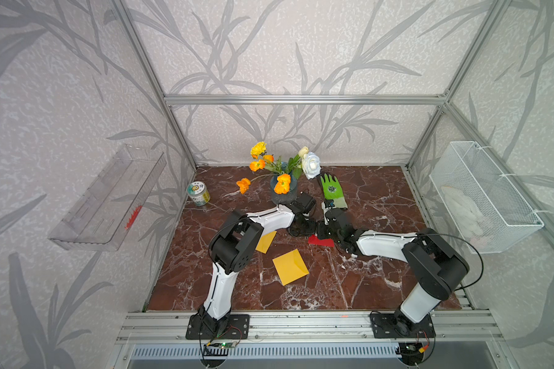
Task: Seal the envelope with a glue stick
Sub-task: Apply the envelope at the center of the board.
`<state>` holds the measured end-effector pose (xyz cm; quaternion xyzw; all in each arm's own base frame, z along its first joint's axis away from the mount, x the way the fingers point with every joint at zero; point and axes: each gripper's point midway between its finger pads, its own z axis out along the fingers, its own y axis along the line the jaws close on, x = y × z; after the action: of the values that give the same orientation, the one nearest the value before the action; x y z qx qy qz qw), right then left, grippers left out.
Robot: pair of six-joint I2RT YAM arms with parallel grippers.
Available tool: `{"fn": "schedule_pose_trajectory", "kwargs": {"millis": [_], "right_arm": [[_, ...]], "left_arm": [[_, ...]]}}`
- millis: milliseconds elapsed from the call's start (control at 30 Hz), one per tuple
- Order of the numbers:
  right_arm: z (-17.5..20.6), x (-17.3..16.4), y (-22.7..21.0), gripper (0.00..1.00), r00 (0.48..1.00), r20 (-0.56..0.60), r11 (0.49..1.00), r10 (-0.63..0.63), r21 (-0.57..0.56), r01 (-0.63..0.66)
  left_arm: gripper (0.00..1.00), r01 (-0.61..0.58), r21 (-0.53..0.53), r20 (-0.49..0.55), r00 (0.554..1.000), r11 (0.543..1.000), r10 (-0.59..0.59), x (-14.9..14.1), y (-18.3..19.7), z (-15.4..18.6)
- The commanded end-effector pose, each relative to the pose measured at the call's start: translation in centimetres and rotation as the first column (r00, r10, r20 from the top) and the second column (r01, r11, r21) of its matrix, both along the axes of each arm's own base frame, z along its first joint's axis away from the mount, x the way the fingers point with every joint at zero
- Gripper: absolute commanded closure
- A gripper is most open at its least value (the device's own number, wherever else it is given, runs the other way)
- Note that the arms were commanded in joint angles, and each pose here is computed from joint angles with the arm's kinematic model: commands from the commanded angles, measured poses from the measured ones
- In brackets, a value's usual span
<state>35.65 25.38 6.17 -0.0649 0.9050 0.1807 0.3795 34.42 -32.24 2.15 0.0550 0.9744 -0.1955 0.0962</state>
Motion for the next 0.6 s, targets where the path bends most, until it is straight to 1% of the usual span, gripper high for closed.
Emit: {"fn": "schedule_pose_trajectory", "kwargs": {"millis": [0, 100, 233, 367, 467, 567], "right_arm": [[-3.1, -3.5, -1.5, 1.0, 0.989, -0.144, 0.997, 0.016, -0.077, -0.027], [-1.8, -3.4, -1.6, 1.0, 0.992, -0.128, 0.999, 0.003, -0.051, -0.009], [0.7, -3.1, -2.2, 1.0, 0.995, -0.099, 1.0, -0.021, 0.015, 0.023], [3.3, -2.8, -3.3, 1.0, 0.997, -0.061, 0.995, -0.053, 0.08, 0.057], [4.4, -2.8, -4.2, 1.0, 0.996, -0.046, 0.991, -0.075, 0.108, 0.079], [4.9, -2.9, -5.2, 1.0, 0.994, -0.036, 0.988, -0.099, 0.119, 0.103]], "left_arm": [[0.87, 0.007, 0.055, -0.059, 0.998, 0.998, -0.004, -0.9, 0.5, -2.7], [0.87, 0.018, 0.106, -0.076, 0.997, 0.994, -0.01, -1.4, 1.3, -3.6], [0.88, 0.033, 0.158, -0.106, 0.994, 0.987, -0.017, -2.1, 2.2, -4.9], [0.9, 0.044, 0.169, -0.114, 0.993, 0.985, -0.025, -2.5, 2.4, -5.3], [0.9, 0.049, 0.171, -0.113, 0.993, 0.984, -0.03, -2.6, 2.4, -5.1], [0.9, 0.05, 0.155, -0.099, 0.994, 0.987, -0.035, -2.5, 2.2, -4.1]]}}
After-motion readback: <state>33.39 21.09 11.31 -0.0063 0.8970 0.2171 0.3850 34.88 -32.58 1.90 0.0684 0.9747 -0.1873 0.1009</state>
